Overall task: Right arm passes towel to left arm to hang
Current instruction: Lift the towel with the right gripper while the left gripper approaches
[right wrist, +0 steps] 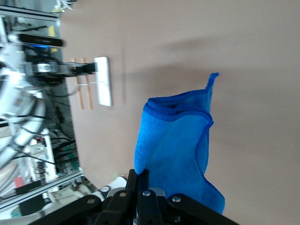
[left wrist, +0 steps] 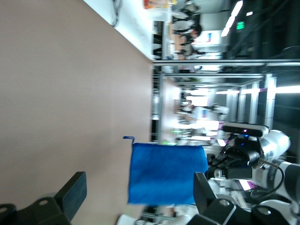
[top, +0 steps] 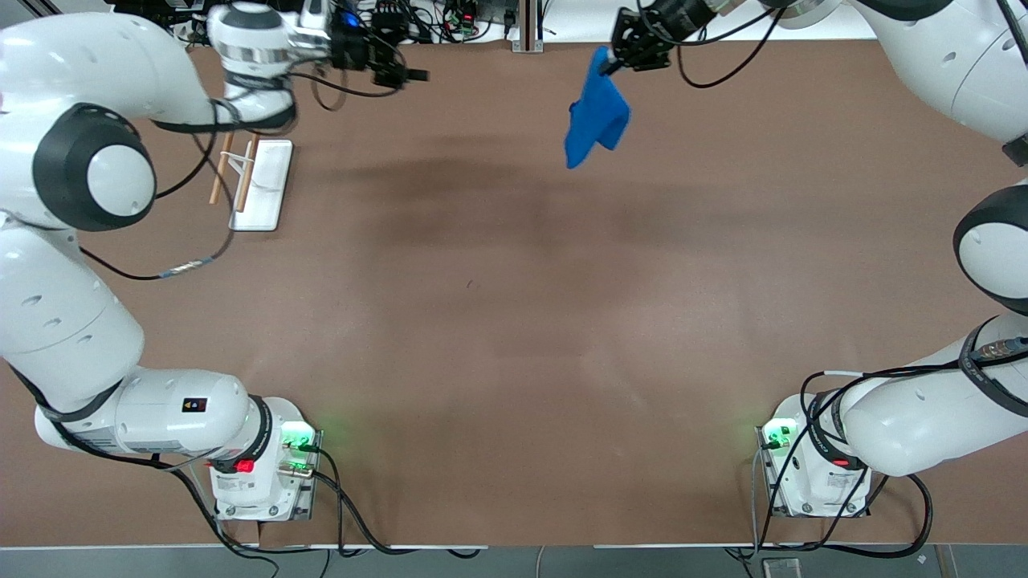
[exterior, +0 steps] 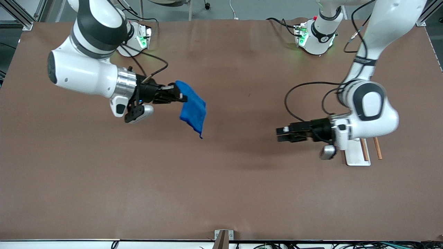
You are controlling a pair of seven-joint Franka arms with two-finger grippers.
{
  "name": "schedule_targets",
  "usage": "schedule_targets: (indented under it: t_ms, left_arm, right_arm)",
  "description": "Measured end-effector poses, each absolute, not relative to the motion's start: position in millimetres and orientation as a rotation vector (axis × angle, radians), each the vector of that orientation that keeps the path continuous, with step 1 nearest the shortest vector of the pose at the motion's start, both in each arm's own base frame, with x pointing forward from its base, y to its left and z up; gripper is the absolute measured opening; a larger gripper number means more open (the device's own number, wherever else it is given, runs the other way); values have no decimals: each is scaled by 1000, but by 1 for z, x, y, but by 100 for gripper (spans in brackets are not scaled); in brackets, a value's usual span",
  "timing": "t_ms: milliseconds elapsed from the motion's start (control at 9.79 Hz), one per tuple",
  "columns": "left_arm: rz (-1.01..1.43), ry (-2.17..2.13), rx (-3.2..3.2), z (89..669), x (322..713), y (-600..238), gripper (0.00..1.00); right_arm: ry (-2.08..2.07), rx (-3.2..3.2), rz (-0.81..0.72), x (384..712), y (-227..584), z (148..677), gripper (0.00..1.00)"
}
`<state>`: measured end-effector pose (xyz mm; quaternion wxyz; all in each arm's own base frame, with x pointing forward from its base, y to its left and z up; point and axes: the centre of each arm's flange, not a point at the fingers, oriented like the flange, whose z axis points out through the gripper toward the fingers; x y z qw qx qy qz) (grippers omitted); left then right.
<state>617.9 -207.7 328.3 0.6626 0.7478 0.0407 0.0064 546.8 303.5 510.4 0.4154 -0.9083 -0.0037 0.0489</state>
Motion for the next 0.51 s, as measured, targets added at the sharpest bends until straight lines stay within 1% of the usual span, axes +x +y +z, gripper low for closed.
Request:
schedule_targets:
  t_ms: [204, 511]
  left_arm:
    - [-65, 134, 1494, 291, 598, -261, 100]
    - [-127, 81, 1320, 241, 570, -302, 97]
  right_arm:
    - [53, -2157, 114, 537, 342, 513, 2]
    - [159, -2010, 117, 526, 397, 507, 2]
